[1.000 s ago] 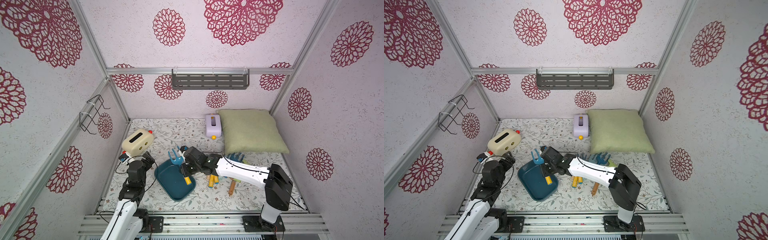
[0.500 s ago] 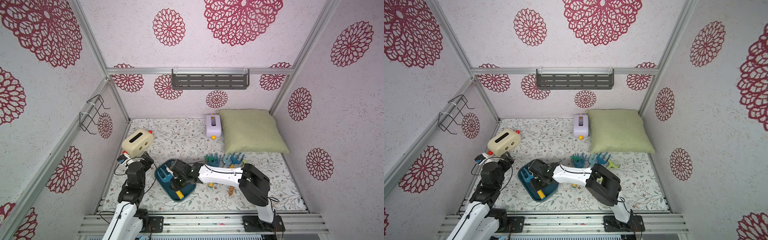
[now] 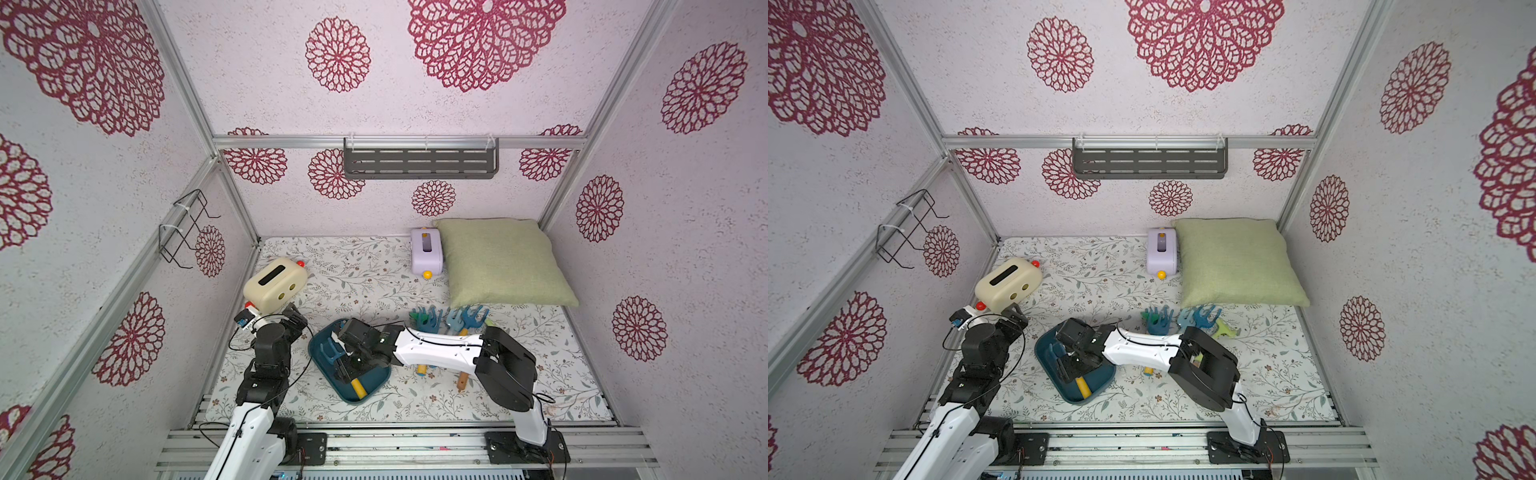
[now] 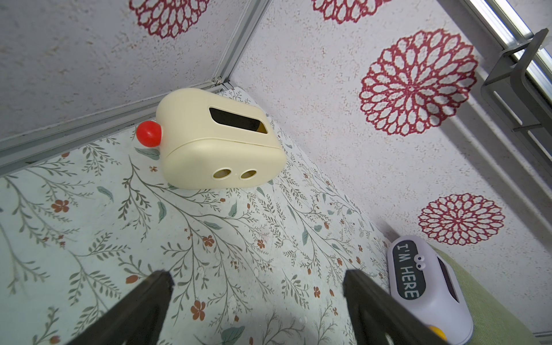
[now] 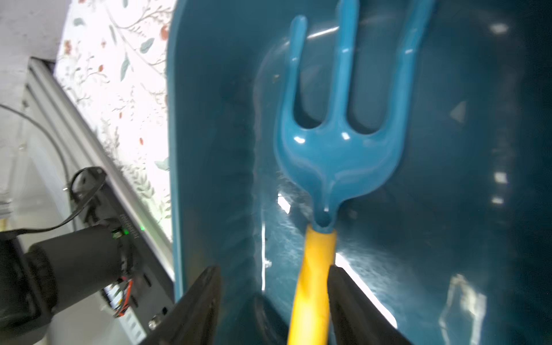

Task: Put the rake into the storage box
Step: Place the rake in the storage box, then adjust the storage box at the center of the board.

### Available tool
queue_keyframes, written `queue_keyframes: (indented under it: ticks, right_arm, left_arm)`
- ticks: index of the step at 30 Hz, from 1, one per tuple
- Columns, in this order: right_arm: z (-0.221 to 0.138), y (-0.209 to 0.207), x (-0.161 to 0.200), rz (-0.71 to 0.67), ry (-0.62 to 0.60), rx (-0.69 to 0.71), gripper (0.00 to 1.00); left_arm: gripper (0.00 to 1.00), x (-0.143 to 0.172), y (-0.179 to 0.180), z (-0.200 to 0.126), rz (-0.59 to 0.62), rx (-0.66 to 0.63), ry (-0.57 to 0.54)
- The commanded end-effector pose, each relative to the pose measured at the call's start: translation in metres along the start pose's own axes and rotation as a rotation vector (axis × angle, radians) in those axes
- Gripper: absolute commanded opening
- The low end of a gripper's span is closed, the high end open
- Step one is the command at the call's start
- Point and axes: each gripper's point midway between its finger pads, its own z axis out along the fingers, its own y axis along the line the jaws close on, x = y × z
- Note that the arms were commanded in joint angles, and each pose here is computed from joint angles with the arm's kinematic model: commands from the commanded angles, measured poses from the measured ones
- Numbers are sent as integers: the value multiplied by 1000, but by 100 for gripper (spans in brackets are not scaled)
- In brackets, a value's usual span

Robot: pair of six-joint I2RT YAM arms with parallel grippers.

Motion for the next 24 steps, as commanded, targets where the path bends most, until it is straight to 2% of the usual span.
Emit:
queue_keyframes:
  ticks: [1,6,10,16,20,24]
  right_arm:
    - [-54,-5,-34,-26,-142,76,63]
    - [-74,-42,-50,-2,-193,219,63]
    - [-72,-69,-58,-20,-188,355,63]
    - [-53,-96,-68,-26,-148,461,62]
    - [-39,-111,-76,-2,-137,478,62]
    - [-29,-127,-74,53,-120,498,55]
  left_arm:
    - [97,2,4,3,-5,-15,4]
    - [97,9,4,10,1,-27,38]
    - [97,12,3,13,6,-34,56]
    - [97,13,4,14,3,-32,58]
    - [97,13,3,13,2,-27,58]
    - [97,12,3,13,-1,-24,57]
